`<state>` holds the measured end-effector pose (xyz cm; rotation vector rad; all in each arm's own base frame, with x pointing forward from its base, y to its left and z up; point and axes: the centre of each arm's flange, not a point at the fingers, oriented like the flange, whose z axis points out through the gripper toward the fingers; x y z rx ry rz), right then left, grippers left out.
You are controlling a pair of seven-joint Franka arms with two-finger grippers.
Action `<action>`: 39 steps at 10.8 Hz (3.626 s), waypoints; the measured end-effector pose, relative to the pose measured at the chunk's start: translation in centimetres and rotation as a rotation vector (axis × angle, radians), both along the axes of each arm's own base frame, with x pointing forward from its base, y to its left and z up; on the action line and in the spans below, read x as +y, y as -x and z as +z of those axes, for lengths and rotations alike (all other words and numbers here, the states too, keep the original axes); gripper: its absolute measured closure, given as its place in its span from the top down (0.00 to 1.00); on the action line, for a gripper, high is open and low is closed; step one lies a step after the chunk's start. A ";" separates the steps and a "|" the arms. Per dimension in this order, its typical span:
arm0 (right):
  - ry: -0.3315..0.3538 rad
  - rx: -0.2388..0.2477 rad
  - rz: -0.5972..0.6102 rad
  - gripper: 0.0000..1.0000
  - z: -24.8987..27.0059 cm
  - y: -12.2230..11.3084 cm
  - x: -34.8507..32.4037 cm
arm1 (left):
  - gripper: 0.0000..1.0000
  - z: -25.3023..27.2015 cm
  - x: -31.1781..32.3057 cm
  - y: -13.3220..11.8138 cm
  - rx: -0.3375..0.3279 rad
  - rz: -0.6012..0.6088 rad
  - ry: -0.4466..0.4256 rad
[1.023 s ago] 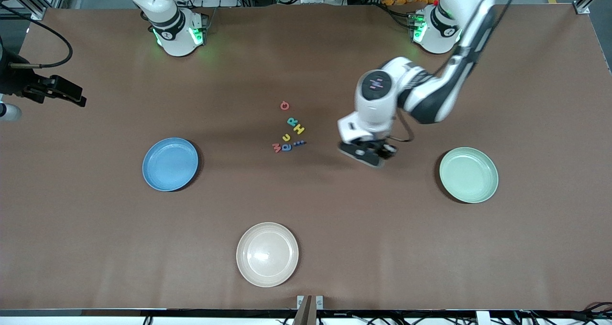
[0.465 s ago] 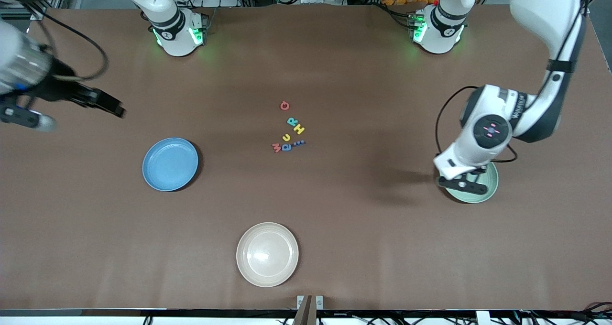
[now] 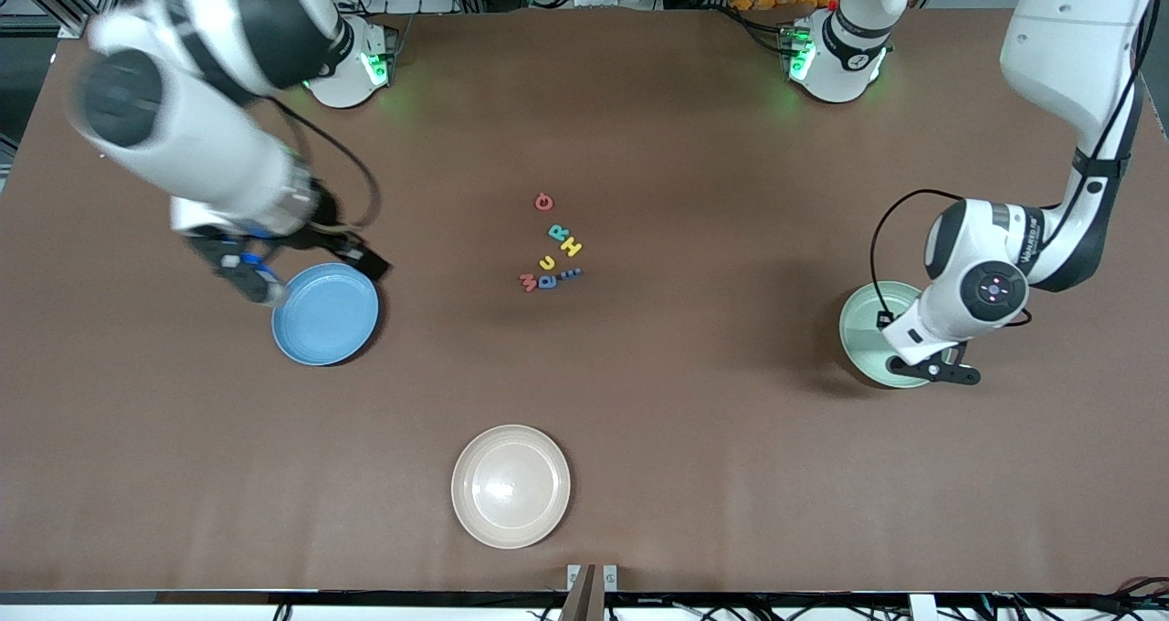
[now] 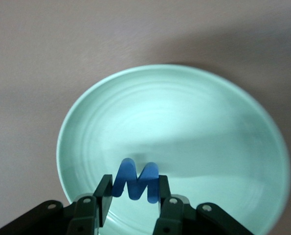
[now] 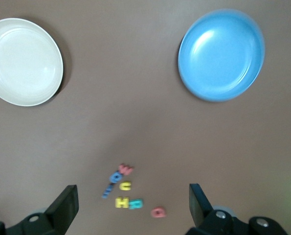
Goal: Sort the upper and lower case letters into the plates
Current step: 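Carry the M to the green plate while the right gripper reaches the blue plate, then release the M and move the left gripper back over the letters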
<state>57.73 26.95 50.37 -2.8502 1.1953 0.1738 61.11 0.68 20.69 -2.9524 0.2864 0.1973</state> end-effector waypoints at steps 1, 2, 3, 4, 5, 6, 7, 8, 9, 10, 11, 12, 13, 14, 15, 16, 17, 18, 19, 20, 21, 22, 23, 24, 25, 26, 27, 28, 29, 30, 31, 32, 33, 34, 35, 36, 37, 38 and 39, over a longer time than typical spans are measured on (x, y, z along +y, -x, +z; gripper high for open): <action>0.006 0.007 -0.055 1.00 -1.7 0.3 2.7 | 0.53 0.1 1.0 -0.3 0.002 0.009 0.045; 0.012 0.015 -0.104 1.00 -3.5 0.7 4.9 | 0.62 0.6 1.3 -0.7 -0.004 0.000 0.084; 0.020 0.025 -0.145 1.00 -5.4 1.1 7.1 | 0.75 1.4 1.1 -1.3 -0.021 -0.014 0.103; 0.028 0.034 -0.179 1.00 -7.6 1.6 9.4 | 0.91 2.8 0.1 -1.9 -0.043 -0.028 0.108; 0.034 0.041 -0.208 1.00 -9.9 2.1 11.4 | 1.00 4.8 -1.6 -2.2 -0.052 -0.049 0.107; 0.041 0.049 -0.230 1.00 -12.2 2.6 13.1 | 1.00 7.1 -4.0 -2.2 -0.048 -0.068 0.101; 0.046 0.054 -0.257 1.00 -14.4 3.2 14.7 | 1.00 9.9 -6.6 -1.9 -0.041 -0.082 0.091; 0.052 0.059 -0.292 1.00 -16.8 3.6 15.9 | 1.00 12.8 -9.1 -1.5 -0.050 -0.099 0.083; 0.059 0.065 -0.336 1.00 -19.0 3.8 16.7 | 1.00 15.7 -11.2 -0.8 -0.068 -0.117 0.077; 0.065 0.071 -0.377 1.00 -21.0 3.8 17.2 | 1.00 18.4 -13.0 0.0 -0.085 -0.133 0.072; 0.067 0.072 -0.404 1.00 -22.4 3.7 17.3 | 1.00 20.7 -14.7 1.0 -0.105 -0.139 0.070; 0.064 0.068 -0.423 1.00 -23.2 3.5 17.3 | 1.00 22.7 -16.7 2.0 -0.125 -0.133 0.068; 0.060 0.064 -0.446 1.00 -23.8 3.3 17.3 | 1.00 24.1 -18.9 3.2 -0.140 -0.125 0.067; 0.063 0.068 -0.463 1.00 -24.6 3.4 17.4 | 1.00 25.1 -21.1 4.3 -0.151 -0.121 0.069; 0.070 0.074 -0.469 1.00 -25.5 3.7 17.7 | 1.00 25.9 -22.9 5.2 -0.163 -0.126 0.075; 0.077 0.080 -0.469 1.00 -26.4 4.1 18.1 | 1.00 26.2 -24.3 5.9 -0.169 -0.131 0.080; 0.082 0.086 -0.472 1.00 -27.1 4.5 18.5 | 1.00 26.2 -25.2 6.3 -0.170 -0.124 0.083; 0.082 0.085 -0.482 1.00 -27.8 4.9 19.0 | 1.00 26.0 -25.9 6.7 -0.169 -0.112 0.083; 0.084 0.085 -0.493 1.00 -28.6 5.4 19.6 | 1.00 25.7 -26.8 7.2 -0.166 -0.098 0.083; 0.088 0.088 -0.494 1.00 -29.4 5.9 20.1 | 1.00 25.3 -27.6 7.7 -0.162 -0.090 0.082; 0.087 0.086 -0.495 0.99 -30.0 6.2 20.4 | 1.00 24.9 -28.0 8.1 -0.153 -0.093 0.079; 0.089 0.087 -0.496 0.98 -30.4 6.4 20.5 | 1.00 24.4 -28.1 8.3 -0.145 -0.096 0.076; 0.090 0.088 -0.494 0.93 -30.9 6.5 20.6 | 1.00 24.0 -28.0 8.5 -0.137 -0.098 0.072; 0.087 0.086 -0.490 0.91 -31.1 6.8 20.8 | 1.00 23.7 -28.1 8.6 -0.131 -0.100 0.070; 0.087 0.085 -0.486 0.80 -31.3 7.2 21.0 | 1.00 23.5 -28.4 8.8 -0.128 -0.105 0.069; 0.088 0.085 -0.484 0.75 -31.5 7.3 21.1 | 1.00 23.4 -28.6 8.9 -0.126 -0.110 0.069; 0.089 0.086 -0.484 0.68 -31.6 7.4 21.0 | 1.00 23.3 -28.9 9.0 -0.124 -0.114 0.069; 0.089 0.085 -0.483 0.63 -31.7 7.5 21.1 | 1.00 23.2 -29.2 9.1 -0.121 -0.120 0.068; 0.089 0.085 -0.482 0.63 -31.7 7.6 21.1 | 1.00 22.9 -29.5 9.3 -0.117 -0.125 0.068; 0.090 0.085 -0.482 0.61 -31.8 7.6 21.1 | 1.00 22.7 -29.7 9.4 -0.113 -0.129 0.067; 0.090 0.085 -0.482 0.58 -31.9 7.7 21.1 | 1.00 22.5 -30.0 9.5 -0.109 -0.134 0.066; 0.089 0.085 -0.482 0.56 -31.9 7.7 21.1 | 1.00 22.3 -30.3 9.6 -0.106 -0.141 0.066; 0.091 0.086 -0.482 0.49 -32.0 7.7 21.1 | 1.00 22.2 -30.8 9.9 -0.104 -0.149 0.066; 0.092 0.086 -0.481 0.47 -32.1 7.9 21.1 | 1.00 22.2 -31.2 10.2 -0.100 -0.153 0.072; 0.090 0.085 -0.479 0.34 -32.3 8.0 21.1 | 1.00 22.1 -31.7 10.5 -0.090 -0.148 0.091; 0.082 0.078 -0.480 0.20 -32.3 8.0 21.2 | 1.00 22.1 -32.1 10.7 -0.081 -0.144 0.106; 0.080 0.077 -0.481 0.10 -32.3 8.0 21.2 | 1.00 22.1 -32.5 10.9 -0.075 -0.144 0.116; 0.077 0.080 -0.485 0.10 -32.3 8.0 21.2 | 1.00 22.0 -33.1 11.3 -0.072 -0.144 0.120; 0.074 0.080 -0.490 0.10 -32.3 7.9 21.1 | 1.00 21.9 -33.5 11.6 -0.072 -0.138 0.120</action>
